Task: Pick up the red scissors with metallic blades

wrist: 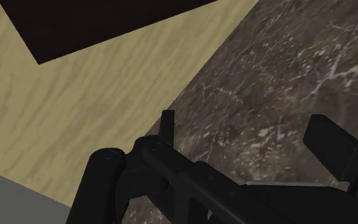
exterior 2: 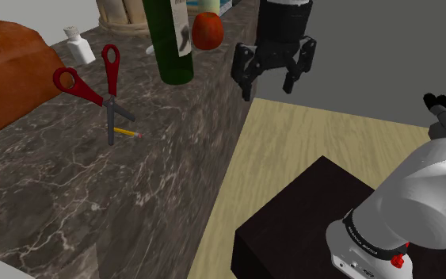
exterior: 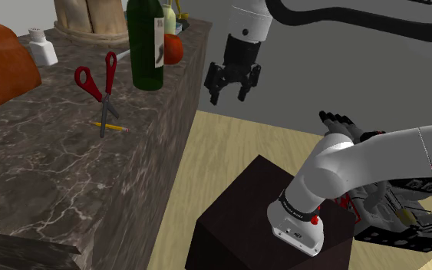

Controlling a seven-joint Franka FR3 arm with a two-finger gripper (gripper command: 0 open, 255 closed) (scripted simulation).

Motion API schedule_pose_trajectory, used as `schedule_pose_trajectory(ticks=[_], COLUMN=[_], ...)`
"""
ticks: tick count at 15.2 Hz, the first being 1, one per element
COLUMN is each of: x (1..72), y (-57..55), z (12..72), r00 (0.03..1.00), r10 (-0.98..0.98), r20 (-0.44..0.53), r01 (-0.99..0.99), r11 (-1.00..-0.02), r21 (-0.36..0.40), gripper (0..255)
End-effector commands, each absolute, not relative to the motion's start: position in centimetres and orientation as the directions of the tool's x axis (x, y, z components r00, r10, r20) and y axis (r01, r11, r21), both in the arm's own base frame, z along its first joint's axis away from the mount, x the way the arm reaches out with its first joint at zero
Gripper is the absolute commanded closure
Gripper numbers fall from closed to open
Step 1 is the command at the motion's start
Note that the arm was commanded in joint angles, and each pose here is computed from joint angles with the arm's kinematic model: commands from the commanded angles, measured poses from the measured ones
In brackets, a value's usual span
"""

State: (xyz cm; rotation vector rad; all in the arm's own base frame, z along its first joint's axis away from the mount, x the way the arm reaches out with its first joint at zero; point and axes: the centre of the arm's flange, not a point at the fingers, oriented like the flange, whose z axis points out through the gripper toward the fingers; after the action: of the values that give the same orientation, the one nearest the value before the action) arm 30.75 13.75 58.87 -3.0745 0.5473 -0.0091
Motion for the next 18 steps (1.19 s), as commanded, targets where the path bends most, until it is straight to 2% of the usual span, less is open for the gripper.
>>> schedule_pose_trajectory(ticks=[1,9,18], x=[30.6,33.0,38.5], y=[16.4,26.5,37.0], z=[59.9,63.0,66.4], r00=[0.914,0.789,0.593], r10=[-0.406,-0.613,-0.802], r20=[0.009,0.04,0.076], r01=[-0.406,-0.614,-0.804], r11=[-0.914,-0.79,-0.595], r21=[-0.016,-0.006,-0.003], gripper=[0,0,0])
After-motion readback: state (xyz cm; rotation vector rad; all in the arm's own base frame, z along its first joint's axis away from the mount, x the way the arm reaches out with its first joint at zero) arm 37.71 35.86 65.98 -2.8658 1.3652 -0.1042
